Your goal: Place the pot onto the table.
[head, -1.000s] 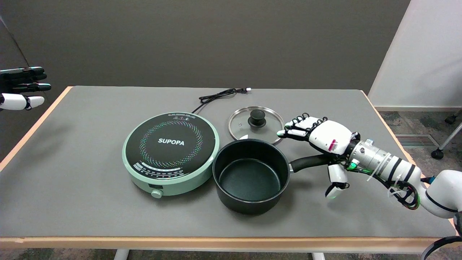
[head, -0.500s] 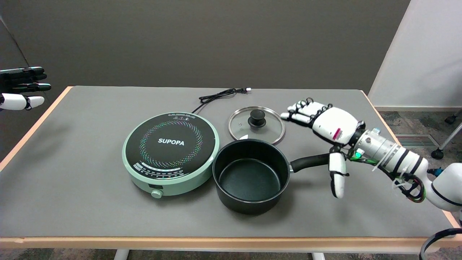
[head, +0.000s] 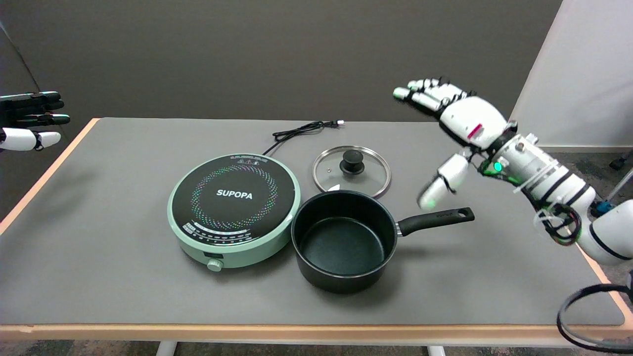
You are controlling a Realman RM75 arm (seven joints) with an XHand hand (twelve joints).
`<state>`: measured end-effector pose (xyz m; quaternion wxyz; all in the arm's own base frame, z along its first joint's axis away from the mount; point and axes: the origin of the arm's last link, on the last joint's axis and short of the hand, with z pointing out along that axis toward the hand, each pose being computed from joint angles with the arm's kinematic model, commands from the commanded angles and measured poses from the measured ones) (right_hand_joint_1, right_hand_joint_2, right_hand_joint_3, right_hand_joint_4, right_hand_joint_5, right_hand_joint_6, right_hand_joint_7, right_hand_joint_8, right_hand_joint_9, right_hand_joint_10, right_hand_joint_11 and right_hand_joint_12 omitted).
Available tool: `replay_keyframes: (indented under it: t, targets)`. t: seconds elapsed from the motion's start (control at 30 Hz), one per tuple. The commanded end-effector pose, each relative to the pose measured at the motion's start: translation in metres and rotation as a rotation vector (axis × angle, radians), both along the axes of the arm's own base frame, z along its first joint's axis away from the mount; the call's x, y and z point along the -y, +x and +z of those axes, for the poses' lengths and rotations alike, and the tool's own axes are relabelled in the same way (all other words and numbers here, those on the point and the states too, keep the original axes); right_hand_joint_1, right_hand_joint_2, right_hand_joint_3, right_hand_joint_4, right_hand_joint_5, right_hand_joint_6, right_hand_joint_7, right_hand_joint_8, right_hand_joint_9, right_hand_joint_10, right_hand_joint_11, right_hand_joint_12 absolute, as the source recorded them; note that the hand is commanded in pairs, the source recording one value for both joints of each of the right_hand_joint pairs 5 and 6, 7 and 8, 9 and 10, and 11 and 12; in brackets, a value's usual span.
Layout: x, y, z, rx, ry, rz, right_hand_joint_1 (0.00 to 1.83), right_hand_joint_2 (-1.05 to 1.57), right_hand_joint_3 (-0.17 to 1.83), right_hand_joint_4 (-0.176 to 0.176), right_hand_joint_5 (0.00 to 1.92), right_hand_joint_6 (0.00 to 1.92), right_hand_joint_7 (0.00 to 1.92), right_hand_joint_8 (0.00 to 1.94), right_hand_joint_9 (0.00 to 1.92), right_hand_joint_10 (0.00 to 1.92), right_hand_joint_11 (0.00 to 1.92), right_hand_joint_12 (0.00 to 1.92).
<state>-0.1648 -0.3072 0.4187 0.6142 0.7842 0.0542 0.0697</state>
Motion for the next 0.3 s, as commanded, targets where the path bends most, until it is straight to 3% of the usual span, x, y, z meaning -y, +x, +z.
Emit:
replay_keyframes:
  t: [0.03, 0.3]
  targets:
    - [0.041, 0.06, 0.0, 0.29, -0.259, 0.15, 0.46, -0.02, -0.17, 0.135, 0.04, 0.04, 0.04, 0.04, 0.04, 0.04, 0.04, 0.04]
    - [0.057, 0.069, -0.001, 0.353, -0.343, 0.148, 0.45, 0.07, -0.17, 0.114, 0.01, 0.01, 0.01, 0.01, 0.01, 0.01, 0.01, 0.01]
